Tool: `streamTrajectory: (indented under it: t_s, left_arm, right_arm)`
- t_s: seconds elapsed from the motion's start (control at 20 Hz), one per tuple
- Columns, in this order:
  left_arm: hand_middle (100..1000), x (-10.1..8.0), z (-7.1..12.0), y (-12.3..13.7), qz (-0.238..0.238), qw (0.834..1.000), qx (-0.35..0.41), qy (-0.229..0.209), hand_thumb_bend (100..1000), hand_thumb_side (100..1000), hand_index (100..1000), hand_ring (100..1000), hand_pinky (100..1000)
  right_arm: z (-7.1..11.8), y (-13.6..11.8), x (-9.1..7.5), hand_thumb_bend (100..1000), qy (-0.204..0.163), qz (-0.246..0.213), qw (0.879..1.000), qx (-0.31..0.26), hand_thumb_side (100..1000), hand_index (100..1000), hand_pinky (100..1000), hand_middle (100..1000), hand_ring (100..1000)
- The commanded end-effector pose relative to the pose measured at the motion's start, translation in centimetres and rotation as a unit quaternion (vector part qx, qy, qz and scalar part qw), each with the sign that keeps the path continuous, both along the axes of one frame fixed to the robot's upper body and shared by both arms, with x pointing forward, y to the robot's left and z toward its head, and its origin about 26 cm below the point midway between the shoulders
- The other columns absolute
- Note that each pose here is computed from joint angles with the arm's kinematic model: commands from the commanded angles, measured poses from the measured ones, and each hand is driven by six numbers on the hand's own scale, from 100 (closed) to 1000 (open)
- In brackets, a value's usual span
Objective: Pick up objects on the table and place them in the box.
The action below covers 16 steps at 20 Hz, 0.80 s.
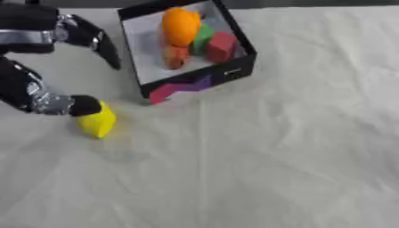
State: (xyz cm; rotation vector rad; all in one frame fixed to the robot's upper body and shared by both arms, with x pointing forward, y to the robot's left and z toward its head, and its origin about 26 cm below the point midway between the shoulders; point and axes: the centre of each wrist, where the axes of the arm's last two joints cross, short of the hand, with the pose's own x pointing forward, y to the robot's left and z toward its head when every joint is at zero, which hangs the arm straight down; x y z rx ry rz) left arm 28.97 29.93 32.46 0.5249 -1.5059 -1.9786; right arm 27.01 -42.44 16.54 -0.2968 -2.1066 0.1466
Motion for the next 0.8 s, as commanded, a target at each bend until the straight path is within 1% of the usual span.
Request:
streamTrajectory:
  t_s: [0.05, 0.2, 0.25, 0.3, 0.4, 0.45, 0.5, 0.65, 0.7, 0.75, 0.8]
  left_arm:
    - [755, -0.7, 0.8, 0.9, 0.018, 0.999, 0.045, -0.011, 509, 795, 833, 822, 894]
    - [773, -0.6, -0.4, 1.4, 0.057, 0.995, 0.081, 0.0, 588, 801, 840, 841, 893]
    - [773, -0.5, -0.8, 1.6, 0.07, 0.993, 0.094, 0.001, 595, 796, 840, 843, 892]
    - [777, -0.4, -1.1, 1.8, 0.081, 0.991, 0.104, 0.001, 626, 775, 841, 847, 887]
    - [776, 0.3, -1.8, 2.4, 0.11, 0.986, 0.128, -0.001, 648, 746, 838, 851, 882]
    - [778, 0.6, -2.3, 2.7, 0.122, 0.983, 0.135, -0.001, 654, 734, 839, 853, 881]
    - [779, 0.9, -2.6, 3.0, 0.132, 0.981, 0.141, -0.004, 663, 693, 840, 855, 878]
    - [779, 1.9, -3.4, 3.7, 0.164, 0.975, 0.146, -0.016, 673, 658, 840, 855, 874]
    - [775, 2.3, -3.7, 3.9, 0.172, 0.974, 0.147, -0.018, 677, 631, 839, 853, 868]
    - [769, 2.6, -4.0, 4.1, 0.18, 0.972, 0.147, -0.02, 668, 610, 836, 848, 864]
    - [754, 3.0, -4.3, 4.3, 0.186, 0.972, 0.145, -0.019, 645, 557, 824, 836, 857]
  right_arm:
    - [1.4, -0.4, -0.3, 100, -0.015, -0.002, 1.0, -0.019, 677, 903, 822, 642, 776]
    - [1.4, -0.3, -0.3, 100, -0.015, -0.002, 1.0, -0.018, 674, 903, 822, 643, 776]
    - [1.4, -0.3, -0.3, 100, -0.015, -0.002, 1.0, -0.018, 674, 903, 822, 643, 776]
    - [1.4, -0.3, -0.3, 100, -0.016, -0.002, 1.0, -0.017, 673, 903, 822, 643, 776]
    - [1.4, -0.3, -0.3, 100, -0.016, -0.002, 1.0, -0.017, 676, 903, 822, 643, 776]
    - [1.4, -0.3, -0.3, 100, -0.015, -0.002, 1.0, -0.017, 677, 903, 822, 643, 776]
    - [1.3, -0.3, -0.3, 100, -0.015, -0.003, 1.0, -0.017, 679, 903, 821, 643, 775]
    - [1.3, -0.3, -0.2, 100, -0.015, -0.003, 1.0, -0.018, 676, 903, 822, 642, 775]
    - [1.3, -0.2, -0.2, 100, -0.015, -0.004, 1.0, -0.018, 677, 903, 822, 642, 776]
    - [1.3, -0.2, -0.2, 100, -0.015, -0.004, 1.0, -0.019, 677, 903, 822, 642, 776]
    - [1.3, -0.2, -0.2, 100, -0.015, -0.005, 1.0, -0.019, 678, 903, 822, 641, 775]
